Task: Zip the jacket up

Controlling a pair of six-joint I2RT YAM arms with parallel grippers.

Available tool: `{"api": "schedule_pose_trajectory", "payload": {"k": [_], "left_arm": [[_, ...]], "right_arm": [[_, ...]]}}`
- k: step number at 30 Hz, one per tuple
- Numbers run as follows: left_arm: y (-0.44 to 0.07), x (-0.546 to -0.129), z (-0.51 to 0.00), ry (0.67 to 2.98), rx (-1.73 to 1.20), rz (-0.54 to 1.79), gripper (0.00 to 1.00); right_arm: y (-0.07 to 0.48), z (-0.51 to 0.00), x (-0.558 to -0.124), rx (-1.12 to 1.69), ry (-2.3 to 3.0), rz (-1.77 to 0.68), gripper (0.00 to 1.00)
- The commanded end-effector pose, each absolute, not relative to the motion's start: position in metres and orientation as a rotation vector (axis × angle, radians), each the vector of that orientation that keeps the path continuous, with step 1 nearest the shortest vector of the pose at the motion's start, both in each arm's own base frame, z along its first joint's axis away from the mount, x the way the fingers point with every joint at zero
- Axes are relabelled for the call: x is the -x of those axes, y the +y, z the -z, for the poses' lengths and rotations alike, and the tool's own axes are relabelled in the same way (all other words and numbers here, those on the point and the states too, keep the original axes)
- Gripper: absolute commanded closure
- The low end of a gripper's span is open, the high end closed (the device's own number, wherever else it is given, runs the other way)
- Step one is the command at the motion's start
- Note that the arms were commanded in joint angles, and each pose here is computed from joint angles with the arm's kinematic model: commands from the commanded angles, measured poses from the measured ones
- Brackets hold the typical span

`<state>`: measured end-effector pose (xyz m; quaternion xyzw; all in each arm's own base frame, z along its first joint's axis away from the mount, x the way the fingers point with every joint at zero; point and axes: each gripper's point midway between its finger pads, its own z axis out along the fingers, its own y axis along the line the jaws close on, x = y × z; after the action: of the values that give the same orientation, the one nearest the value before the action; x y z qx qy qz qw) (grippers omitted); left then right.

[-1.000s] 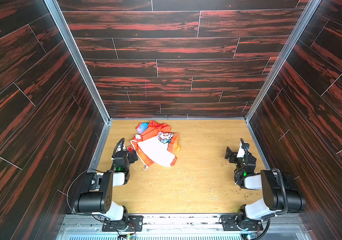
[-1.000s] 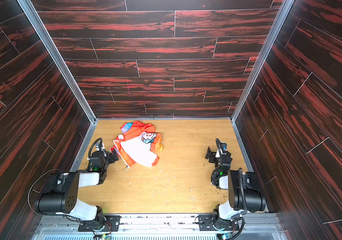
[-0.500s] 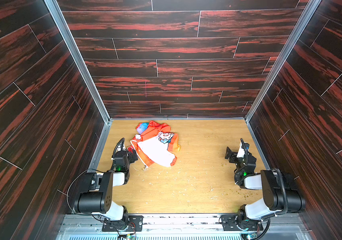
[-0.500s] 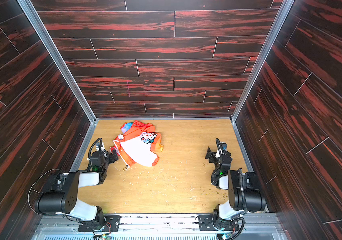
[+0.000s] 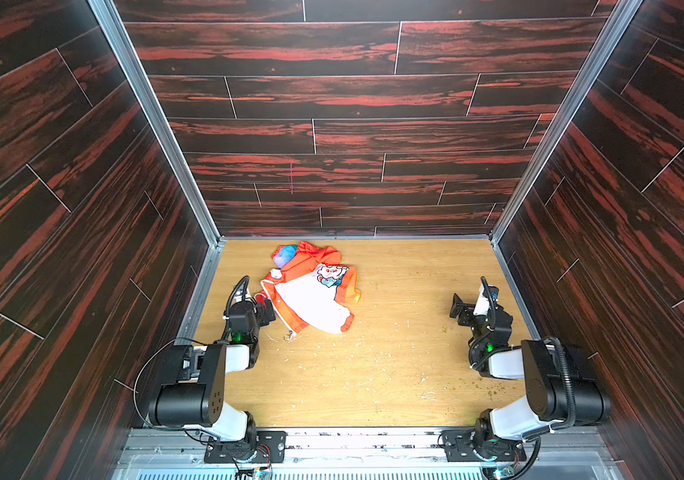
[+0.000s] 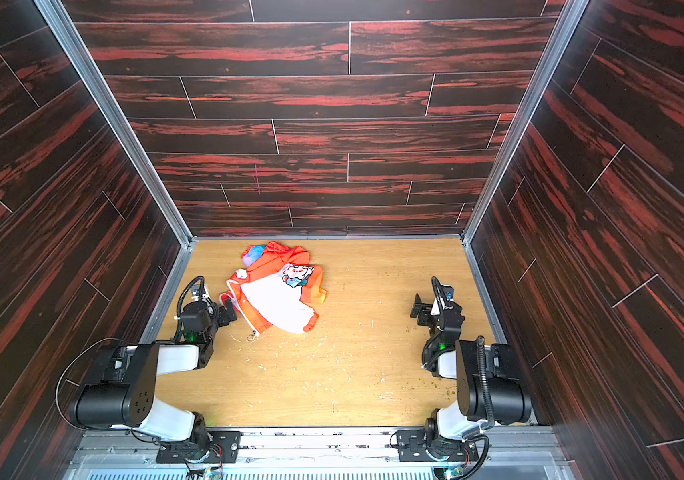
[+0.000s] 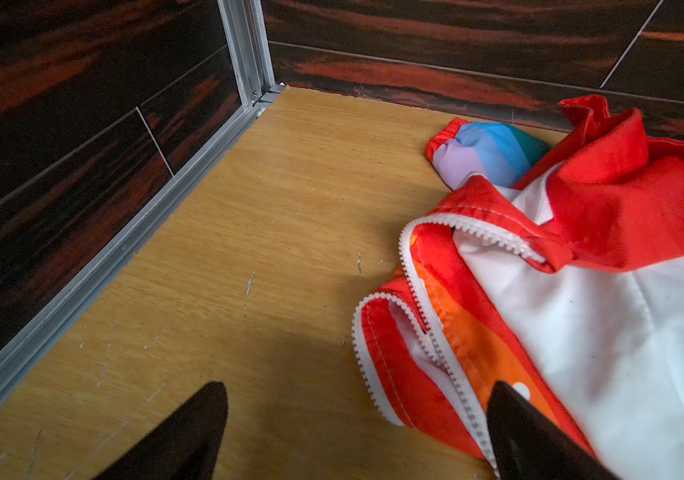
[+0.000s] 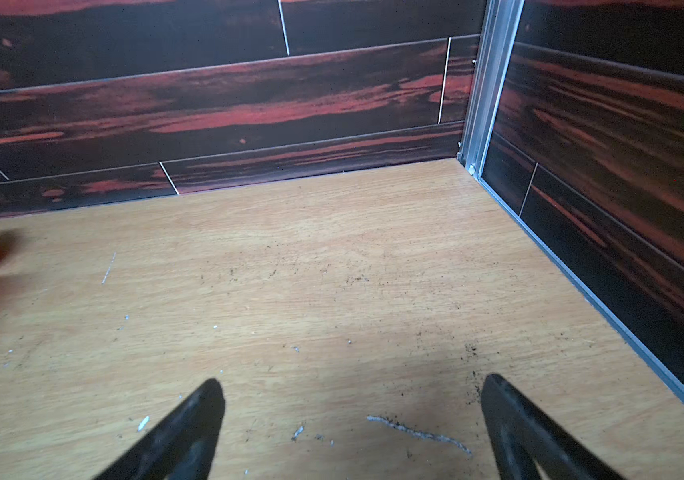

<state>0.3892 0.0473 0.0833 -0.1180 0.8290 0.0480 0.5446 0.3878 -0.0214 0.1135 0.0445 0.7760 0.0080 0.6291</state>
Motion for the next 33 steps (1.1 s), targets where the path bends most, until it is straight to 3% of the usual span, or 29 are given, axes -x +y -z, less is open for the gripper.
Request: {"api": "schedule_pose_trajectory", "payload": {"k": [1,7,12,15,19,24,25,28,29,31,33], "left_arm": [[0.052,-0.398,-0.098,1.917,0.278,-0.128,0.01],[0.054,-0.389,-0.136,1.922,0.284,-0.156,0.0],[0.089,-0.363,-0.176,1.849,0.695,-0.199,0.01],[0.096,-0.351,-0.181,1.866,0.866,-0.189,0.0],[0.089,-0.346,-0.17,1.957,1.01,-0.055,0.0],[0.038,-0.381,-0.154,2.199,0.866,0.314,0.26],[0.03,-0.387,-0.148,2.257,0.836,0.362,0.3],[0.012,-0.399,-0.138,2.362,0.812,0.482,0.34],[0.008,-0.403,-0.137,2.369,0.808,0.517,0.34],[0.001,-0.416,-0.143,2.341,0.78,0.589,0.34],[0.001,-0.426,-0.143,2.318,0.801,0.613,0.31]], "right_arm": [[-0.021,-0.114,-0.392,-0.091,1.773,-0.02,0.01],[-0.02,-0.137,-0.4,-0.096,1.861,-0.032,0.01],[-0.033,-0.147,-0.405,-0.36,2.026,-0.081,0.01],[-0.022,-0.151,-0.404,-0.44,2.108,-0.231,0.01],[0.003,-0.165,-0.398,-0.544,2.102,-0.63,0.01],[0.044,-0.169,-0.391,-0.487,2.144,-0.993,0.01],[0.048,-0.171,-0.387,-0.474,2.131,-1.024,0.05],[0.06,-0.173,-0.372,-0.449,2.152,-1.077,0.32],[0.066,-0.174,-0.366,-0.425,2.16,-1.086,0.36],[0.079,-0.175,-0.354,-0.362,2.185,-1.069,0.4],[0.091,-0.175,-0.341,-0.301,2.217,-1.014,0.36]]}}
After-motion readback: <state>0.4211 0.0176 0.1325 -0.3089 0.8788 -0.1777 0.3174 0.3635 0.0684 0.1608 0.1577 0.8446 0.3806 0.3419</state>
